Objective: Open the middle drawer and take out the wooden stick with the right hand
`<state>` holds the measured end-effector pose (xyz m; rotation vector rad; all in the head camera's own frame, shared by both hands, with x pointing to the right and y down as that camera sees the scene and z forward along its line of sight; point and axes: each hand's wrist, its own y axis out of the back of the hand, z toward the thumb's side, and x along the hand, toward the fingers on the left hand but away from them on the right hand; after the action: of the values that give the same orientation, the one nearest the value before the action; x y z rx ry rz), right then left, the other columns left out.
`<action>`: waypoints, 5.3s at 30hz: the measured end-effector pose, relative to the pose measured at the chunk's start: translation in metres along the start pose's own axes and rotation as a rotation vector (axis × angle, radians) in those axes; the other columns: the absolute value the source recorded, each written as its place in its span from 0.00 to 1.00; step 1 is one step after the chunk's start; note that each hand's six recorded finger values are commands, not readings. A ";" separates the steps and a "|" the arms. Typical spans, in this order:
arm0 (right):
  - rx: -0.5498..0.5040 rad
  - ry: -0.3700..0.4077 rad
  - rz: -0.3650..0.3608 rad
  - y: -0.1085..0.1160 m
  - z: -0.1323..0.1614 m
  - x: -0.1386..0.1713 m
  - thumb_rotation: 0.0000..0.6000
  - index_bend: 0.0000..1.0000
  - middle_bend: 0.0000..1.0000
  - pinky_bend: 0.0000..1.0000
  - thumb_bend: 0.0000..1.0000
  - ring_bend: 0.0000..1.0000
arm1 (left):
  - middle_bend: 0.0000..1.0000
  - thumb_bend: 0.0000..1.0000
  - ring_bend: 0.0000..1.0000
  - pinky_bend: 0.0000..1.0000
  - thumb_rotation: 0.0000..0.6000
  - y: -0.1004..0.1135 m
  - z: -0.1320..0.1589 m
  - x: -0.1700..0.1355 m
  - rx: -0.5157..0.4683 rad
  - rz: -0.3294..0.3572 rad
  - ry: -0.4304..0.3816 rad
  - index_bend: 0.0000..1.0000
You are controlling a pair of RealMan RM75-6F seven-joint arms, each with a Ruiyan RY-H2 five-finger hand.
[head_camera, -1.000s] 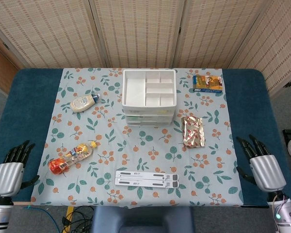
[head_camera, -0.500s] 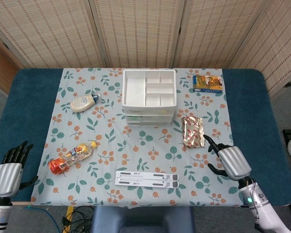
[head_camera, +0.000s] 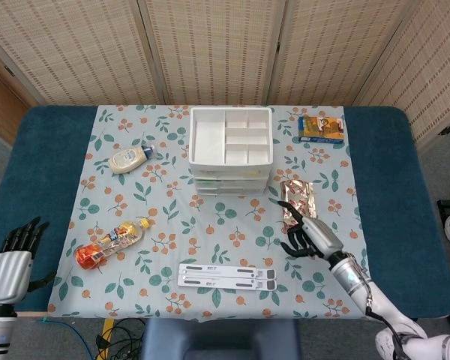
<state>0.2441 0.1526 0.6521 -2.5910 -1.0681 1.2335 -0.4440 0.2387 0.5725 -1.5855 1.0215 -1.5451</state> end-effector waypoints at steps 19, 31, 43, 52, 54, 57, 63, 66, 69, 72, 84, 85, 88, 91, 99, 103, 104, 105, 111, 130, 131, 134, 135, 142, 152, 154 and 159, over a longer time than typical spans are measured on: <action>-0.292 0.061 0.073 -0.033 0.042 -0.088 1.00 0.01 0.85 0.95 0.44 0.89 | 0.07 0.14 0.10 0.11 1.00 0.000 -0.004 0.002 0.010 -0.004 0.008 0.10; -0.323 0.057 0.091 -0.037 0.058 -0.120 1.00 0.01 0.85 0.95 0.44 0.89 | 0.07 0.14 0.10 0.11 1.00 -0.001 -0.005 0.002 0.012 -0.009 0.012 0.10; -0.328 0.061 0.093 -0.044 0.064 -0.138 1.00 0.01 0.85 0.95 0.45 0.89 | 0.07 0.14 0.10 0.11 1.00 -0.002 -0.007 0.002 0.017 -0.012 0.022 0.10; -0.336 0.071 0.098 -0.050 0.070 -0.148 1.00 0.01 0.85 0.95 0.45 0.89 | 0.07 0.14 0.10 0.11 1.00 -0.002 -0.005 0.006 0.023 -0.014 0.017 0.10; -0.336 0.071 0.096 -0.050 0.070 -0.150 1.00 0.01 0.85 0.95 0.45 0.89 | 0.07 0.14 0.10 0.11 1.00 -0.002 -0.006 0.006 0.026 -0.015 0.019 0.10; -0.338 0.070 0.095 -0.050 0.070 -0.151 1.00 0.01 0.85 0.95 0.46 0.89 | 0.07 0.14 0.10 0.11 1.00 -0.002 -0.006 0.006 0.028 -0.017 0.021 0.10; -0.336 0.074 0.101 -0.052 0.071 -0.154 1.00 0.05 0.85 0.95 0.47 0.89 | 0.07 0.14 0.10 0.11 1.00 -0.003 -0.005 0.005 0.029 -0.018 0.022 0.10; -0.331 0.076 0.106 -0.053 0.071 -0.153 1.00 0.08 0.85 0.95 0.48 0.89 | 0.07 0.14 0.10 0.11 1.00 -0.003 -0.006 0.006 0.031 -0.020 0.024 0.10; -0.323 0.077 0.110 -0.054 0.070 -0.152 1.00 0.10 0.85 0.95 0.48 0.89 | 0.07 0.14 0.10 0.11 1.00 -0.004 -0.006 0.006 0.031 -0.021 0.025 0.10; -0.319 0.081 0.113 -0.055 0.071 -0.150 1.00 0.10 0.85 0.95 0.48 0.89 | 0.07 0.14 0.10 0.11 1.00 -0.004 -0.006 0.006 0.031 -0.025 0.026 0.10; -0.318 0.085 0.125 -0.060 0.068 -0.141 1.00 0.11 0.85 0.95 0.48 0.89 | 0.07 0.14 0.10 0.11 1.00 -0.005 -0.006 0.006 0.029 -0.029 0.024 0.10; -0.317 0.086 0.126 -0.060 0.069 -0.140 1.00 0.11 0.85 0.95 0.48 0.89 | 0.07 0.14 0.10 0.11 1.00 -0.005 -0.006 0.005 0.029 -0.029 0.025 0.10; -0.313 0.091 0.134 -0.063 0.069 -0.137 1.00 0.11 0.85 0.95 0.48 0.89 | 0.07 0.14 0.10 0.11 1.00 -0.006 -0.006 0.005 0.028 -0.029 0.025 0.10; -0.310 0.095 0.143 -0.065 0.070 -0.133 1.00 0.11 0.85 0.95 0.48 0.89 | 0.07 0.14 0.10 0.11 1.00 -0.006 -0.006 0.005 0.026 -0.030 0.025 0.10; -0.304 0.104 0.163 -0.073 0.068 -0.118 1.00 0.11 0.85 0.95 0.48 0.89 | 0.07 0.14 0.10 0.11 1.00 -0.007 -0.008 0.004 0.022 -0.031 0.027 0.10; -0.287 0.106 0.164 -0.072 0.065 -0.111 1.00 0.09 0.85 0.95 0.48 0.89 | 0.07 0.14 0.10 0.11 1.00 -0.007 -0.008 0.004 0.020 -0.031 0.027 0.10; -0.283 0.106 0.163 -0.071 0.064 -0.110 1.00 0.07 0.85 0.95 0.48 0.89 | 0.07 0.14 0.10 0.11 1.00 -0.007 -0.008 0.003 0.020 -0.031 0.026 0.10; -0.278 0.106 0.161 -0.070 0.063 -0.108 1.00 0.04 0.85 0.95 0.48 0.89 | 0.07 0.14 0.10 0.11 1.00 -0.007 -0.008 0.003 0.019 -0.031 0.026 0.10; -0.259 0.088 0.163 -0.067 0.054 -0.098 1.00 0.01 0.85 0.95 0.49 0.89 | 0.07 0.14 0.10 0.11 1.00 -0.007 -0.008 0.003 0.018 -0.030 0.023 0.10; -0.036 0.149 0.140 -0.036 0.063 -0.032 1.00 0.01 0.85 0.95 0.51 0.89 | 0.07 0.14 0.10 0.11 1.00 -0.010 -0.003 0.006 0.019 -0.040 0.011 0.10; -0.020 0.157 0.124 -0.030 0.065 -0.029 1.00 0.01 0.85 0.95 0.51 0.89 | 0.07 0.14 0.10 0.11 1.00 -0.011 -0.003 0.006 0.018 -0.040 0.010 0.10; 0.025 0.169 0.080 -0.013 0.069 -0.024 1.00 0.01 0.85 0.95 0.52 0.89 | 0.07 0.14 0.10 0.11 1.00 -0.012 0.000 0.007 0.018 -0.042 0.003 0.10; 0.032 0.165 0.072 -0.009 0.069 -0.025 1.00 0.01 0.85 0.95 0.52 0.89 | 0.07 0.14 0.10 0.11 1.00 -0.012 0.001 0.008 0.018 -0.043 0.000 0.10; 0.069 0.115 0.058 0.006 0.065 -0.038 1.00 0.01 0.85 0.95 0.52 0.89 | 0.07 0.14 0.10 0.11 1.00 -0.014 0.002 0.009 0.021 -0.048 0.002 0.10; 0.142 0.053 0.070 0.011 0.059 -0.059 1.00 0.04 0.85 0.95 0.51 0.89 | 0.07 0.14 0.10 0.11 1.00 -0.013 0.000 0.008 0.024 -0.048 0.008 0.10; 0.152 0.041 0.072 0.011 0.058 -0.061 1.00 0.08 0.85 0.95 0.51 0.89 | 0.07 0.14 0.10 0.11 1.00 -0.013 0.000 0.008 0.023 -0.047 0.008 0.10; 0.162 0.032 0.079 0.009 0.057 -0.059 1.00 0.17 0.85 0.95 0.52 0.89 | 0.07 0.14 0.10 0.11 1.00 -0.012 0.000 0.008 0.024 -0.045 0.007 0.10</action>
<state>0.1832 0.0965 0.6493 -2.5428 -0.8305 1.2352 -0.4435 0.2369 0.5870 -1.5980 0.9735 -1.5886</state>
